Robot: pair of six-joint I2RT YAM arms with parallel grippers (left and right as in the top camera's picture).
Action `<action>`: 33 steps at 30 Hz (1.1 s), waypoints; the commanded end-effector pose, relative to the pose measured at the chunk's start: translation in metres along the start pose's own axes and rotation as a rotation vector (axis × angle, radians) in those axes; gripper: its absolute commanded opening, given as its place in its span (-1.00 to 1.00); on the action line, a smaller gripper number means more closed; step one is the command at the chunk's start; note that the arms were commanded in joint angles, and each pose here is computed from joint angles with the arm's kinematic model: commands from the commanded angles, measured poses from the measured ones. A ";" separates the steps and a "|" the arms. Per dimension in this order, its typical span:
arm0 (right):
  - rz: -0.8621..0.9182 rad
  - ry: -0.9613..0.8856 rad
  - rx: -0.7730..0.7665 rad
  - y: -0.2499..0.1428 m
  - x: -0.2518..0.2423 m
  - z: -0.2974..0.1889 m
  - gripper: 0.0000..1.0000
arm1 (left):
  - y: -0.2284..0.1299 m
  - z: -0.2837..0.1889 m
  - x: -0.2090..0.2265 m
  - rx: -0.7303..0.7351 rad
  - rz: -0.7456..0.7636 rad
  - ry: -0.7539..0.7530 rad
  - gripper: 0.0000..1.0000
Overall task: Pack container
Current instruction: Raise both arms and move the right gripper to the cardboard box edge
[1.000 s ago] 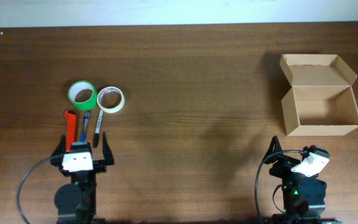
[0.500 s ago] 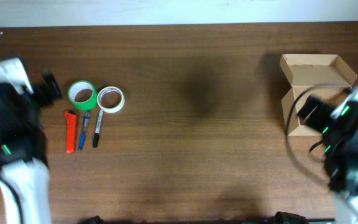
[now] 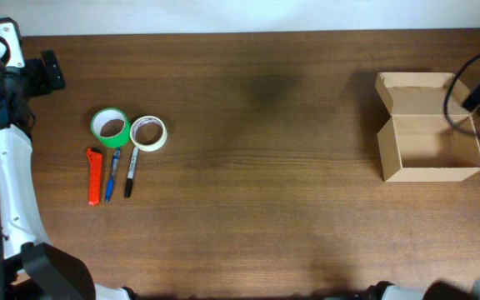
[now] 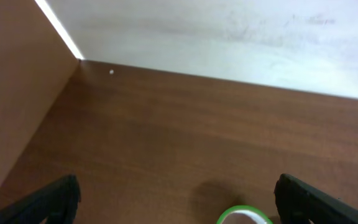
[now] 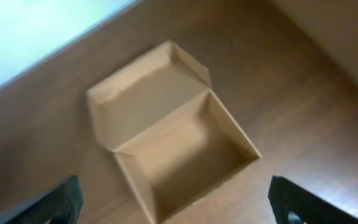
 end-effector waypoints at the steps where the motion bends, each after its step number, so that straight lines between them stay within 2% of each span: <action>1: -0.073 -0.020 0.095 0.005 -0.017 0.030 0.92 | 0.008 -0.001 0.002 -0.022 0.030 -0.008 0.99; 9: -0.292 -0.164 0.281 -0.009 -0.061 0.093 0.96 | 0.008 -0.001 0.002 -0.022 0.030 -0.008 0.99; 15: -0.425 -0.219 0.296 -0.003 -0.073 0.123 0.96 | 0.008 -0.001 0.002 -0.021 0.030 -0.008 0.99; 21: -0.438 -0.252 0.295 0.000 -0.081 0.159 0.90 | 0.008 -0.001 0.002 -0.022 0.030 -0.008 0.99; 24: -0.434 -0.228 0.342 -0.011 -0.081 0.181 0.81 | 0.008 -0.001 0.002 -0.022 0.030 -0.008 0.99; 27: -0.421 -0.224 0.398 -0.024 -0.085 0.201 0.80 | 0.008 -0.001 0.002 -0.021 0.030 -0.008 0.99; 33: -0.382 -0.206 0.459 -0.041 -0.088 0.223 0.68 | 0.008 -0.001 0.002 -0.021 0.030 -0.008 0.99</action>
Point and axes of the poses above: each gripper's point midway between its finger pads, its own z axis out along the fingers, its own x axis along the line the jaws close on, y = z × x, the point moved 3 cm from there along -z, back along the fingers, and after that the axes turned 9 degrees about z, right-handed, at the moved point
